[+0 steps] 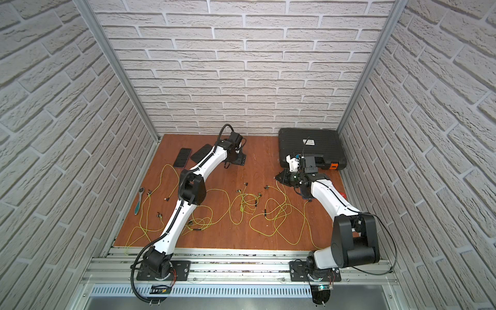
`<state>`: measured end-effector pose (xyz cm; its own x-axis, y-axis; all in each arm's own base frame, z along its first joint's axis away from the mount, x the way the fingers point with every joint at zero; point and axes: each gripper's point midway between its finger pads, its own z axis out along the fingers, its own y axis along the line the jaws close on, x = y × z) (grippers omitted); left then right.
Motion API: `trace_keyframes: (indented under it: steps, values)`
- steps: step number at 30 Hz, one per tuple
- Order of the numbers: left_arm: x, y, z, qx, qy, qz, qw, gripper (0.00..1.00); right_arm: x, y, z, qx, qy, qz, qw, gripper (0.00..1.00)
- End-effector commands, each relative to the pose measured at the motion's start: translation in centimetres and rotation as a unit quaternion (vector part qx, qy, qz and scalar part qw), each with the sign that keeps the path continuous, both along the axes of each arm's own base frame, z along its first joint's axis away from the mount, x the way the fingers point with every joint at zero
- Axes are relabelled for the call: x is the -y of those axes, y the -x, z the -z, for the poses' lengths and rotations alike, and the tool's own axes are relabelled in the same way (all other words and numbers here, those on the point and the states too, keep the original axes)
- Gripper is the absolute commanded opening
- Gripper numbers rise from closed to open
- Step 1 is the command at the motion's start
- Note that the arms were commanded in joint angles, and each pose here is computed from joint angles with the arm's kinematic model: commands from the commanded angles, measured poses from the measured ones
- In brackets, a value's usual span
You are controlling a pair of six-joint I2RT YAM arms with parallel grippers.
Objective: Plug wired earphones into phones
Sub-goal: Pick up the phone at the center of the board.
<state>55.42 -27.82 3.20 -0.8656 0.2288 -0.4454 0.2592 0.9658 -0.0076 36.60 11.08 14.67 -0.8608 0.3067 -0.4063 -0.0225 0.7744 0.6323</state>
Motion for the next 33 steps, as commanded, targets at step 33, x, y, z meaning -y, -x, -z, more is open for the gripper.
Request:
trace_keyframes:
  steps: [33]
  values:
    - [-3.6, 6.8, 3.9, -0.120, -0.068, -0.031, 0.990, 0.64, 0.6, 0.5, 0.8, 0.002, 0.037, -0.017, 0.999, 0.06]
